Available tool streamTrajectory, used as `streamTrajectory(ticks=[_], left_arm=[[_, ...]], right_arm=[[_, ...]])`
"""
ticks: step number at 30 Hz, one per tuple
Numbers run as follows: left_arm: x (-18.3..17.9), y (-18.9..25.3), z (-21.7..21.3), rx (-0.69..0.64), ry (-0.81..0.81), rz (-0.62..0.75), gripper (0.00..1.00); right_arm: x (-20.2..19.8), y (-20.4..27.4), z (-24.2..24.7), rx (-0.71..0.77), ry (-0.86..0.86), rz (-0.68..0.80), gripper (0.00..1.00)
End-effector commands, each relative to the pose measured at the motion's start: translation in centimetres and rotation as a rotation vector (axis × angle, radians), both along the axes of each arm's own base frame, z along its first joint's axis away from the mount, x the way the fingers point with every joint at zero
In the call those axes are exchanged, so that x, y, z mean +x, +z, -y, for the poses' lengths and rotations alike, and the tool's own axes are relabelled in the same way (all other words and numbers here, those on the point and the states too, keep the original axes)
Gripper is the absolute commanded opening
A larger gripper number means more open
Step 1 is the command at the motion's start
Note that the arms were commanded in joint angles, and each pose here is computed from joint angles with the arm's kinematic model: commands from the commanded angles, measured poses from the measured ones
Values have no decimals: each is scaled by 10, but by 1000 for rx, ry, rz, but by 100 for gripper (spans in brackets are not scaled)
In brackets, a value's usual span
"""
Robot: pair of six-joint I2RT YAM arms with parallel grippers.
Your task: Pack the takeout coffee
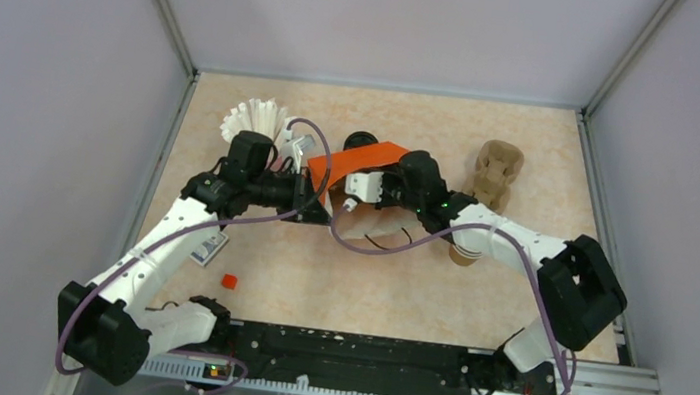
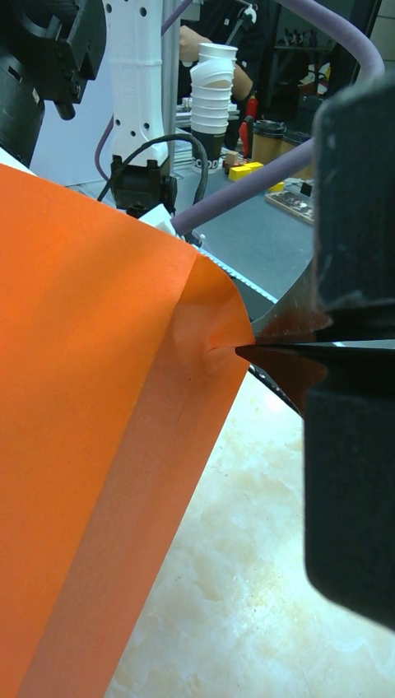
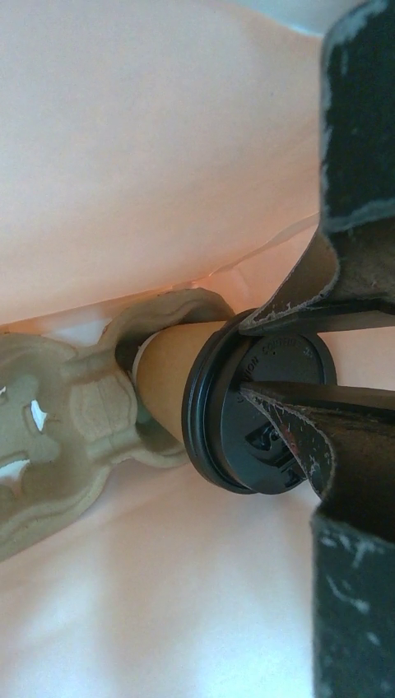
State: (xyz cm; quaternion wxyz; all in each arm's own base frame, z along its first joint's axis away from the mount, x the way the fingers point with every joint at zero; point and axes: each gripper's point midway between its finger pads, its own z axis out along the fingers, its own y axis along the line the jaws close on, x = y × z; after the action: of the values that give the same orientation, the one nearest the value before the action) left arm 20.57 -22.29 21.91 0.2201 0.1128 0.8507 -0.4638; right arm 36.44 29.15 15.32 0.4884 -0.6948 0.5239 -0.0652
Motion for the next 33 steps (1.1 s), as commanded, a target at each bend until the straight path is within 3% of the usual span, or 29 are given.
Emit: streamTrajectory(ticks=[1,17,33], left_arm=[[-1,11,5,-37,-36,21,0],[-1,12,5,-39,-34,22,0],[13,32,6,-40,20,52,0]], right_arm=[[15,12,-5,57,-43,35,26],[16,4,1,75,-79,52,26],[-31,62,23,149,-36,2,26]])
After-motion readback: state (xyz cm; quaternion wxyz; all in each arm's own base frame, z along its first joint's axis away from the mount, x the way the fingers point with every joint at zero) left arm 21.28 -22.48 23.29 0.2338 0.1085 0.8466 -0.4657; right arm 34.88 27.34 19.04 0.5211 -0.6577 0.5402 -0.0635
